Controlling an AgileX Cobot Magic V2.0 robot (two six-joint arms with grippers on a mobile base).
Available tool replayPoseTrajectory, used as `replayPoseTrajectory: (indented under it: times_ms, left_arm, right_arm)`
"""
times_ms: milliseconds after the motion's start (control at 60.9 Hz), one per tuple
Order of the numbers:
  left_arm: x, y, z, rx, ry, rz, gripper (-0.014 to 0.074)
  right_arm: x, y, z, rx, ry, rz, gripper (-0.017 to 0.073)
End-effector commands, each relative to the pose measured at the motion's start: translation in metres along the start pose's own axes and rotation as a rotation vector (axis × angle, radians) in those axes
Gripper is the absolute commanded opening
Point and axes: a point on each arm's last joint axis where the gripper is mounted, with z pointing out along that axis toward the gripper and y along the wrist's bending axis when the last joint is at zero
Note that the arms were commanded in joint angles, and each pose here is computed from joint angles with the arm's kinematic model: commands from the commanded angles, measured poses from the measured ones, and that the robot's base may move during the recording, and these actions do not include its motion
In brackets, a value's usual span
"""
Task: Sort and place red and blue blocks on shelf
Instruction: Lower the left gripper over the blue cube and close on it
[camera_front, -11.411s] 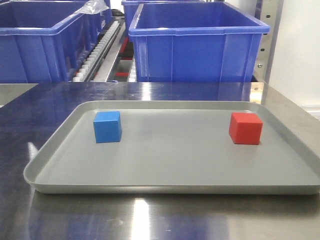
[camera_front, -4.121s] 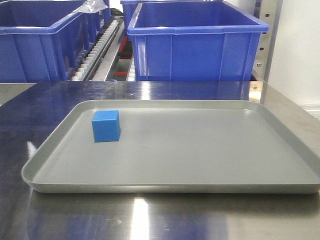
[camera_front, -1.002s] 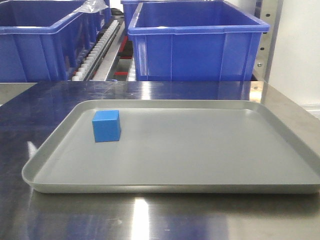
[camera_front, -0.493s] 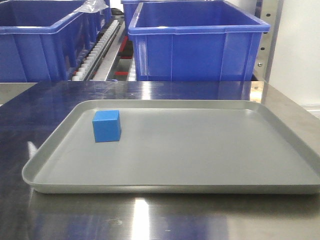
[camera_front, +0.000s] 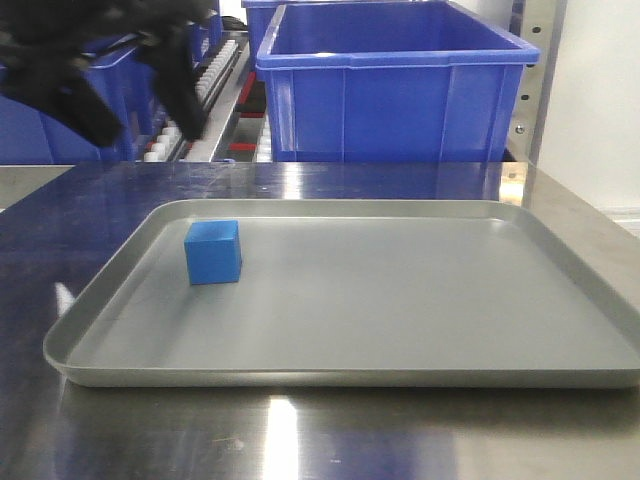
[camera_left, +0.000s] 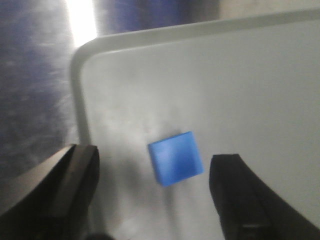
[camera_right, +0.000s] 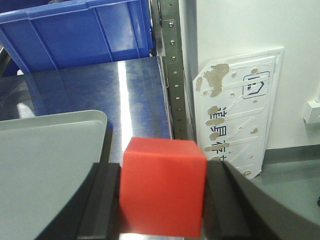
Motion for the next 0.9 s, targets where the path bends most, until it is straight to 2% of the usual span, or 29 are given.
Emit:
replayPoseTrajectory:
  times_ms: [0, 115, 164, 361, 755, 887]
  left_arm:
    - [-0.014, -0.015, -0.008, 0.052, -0.082, -0.007, 0.0523]
    - [-0.013, -0.025, 0.007, 0.057, -0.051, 0.004, 0.0523]
    - [-0.011, -0.029, 0.013, 0.054, -0.038, -0.014, 0.0523]
    - [-0.006, -0.040, 0.028, 0.041, -0.024, -0.026, 0.0522]
    - [-0.003, -0.037, 0.039, -0.008, 0.004, -0.029, 0.0522]
    - [-0.003, -0.036, 0.041, -0.025, 0.009, -0.045, 0.0522]
  right_arm:
    - [-0.017, 0.004, -0.003, -0.024, -0.110, -0.021, 0.0053]
    - [-0.017, 0.004, -0.003, -0.024, -0.110, -0.021, 0.0053]
    - [-0.017, 0.004, -0.003, -0.024, -0.110, -0.021, 0.0053]
    - [-0.017, 0.004, -0.002, -0.024, -0.109, -0.021, 0.0053]
    - [-0.016, 0.004, -0.002, -0.024, -0.108, -0.021, 0.0053]
    - [-0.016, 0.004, -0.002, -0.023, -0.106, -0.021, 0.0053]
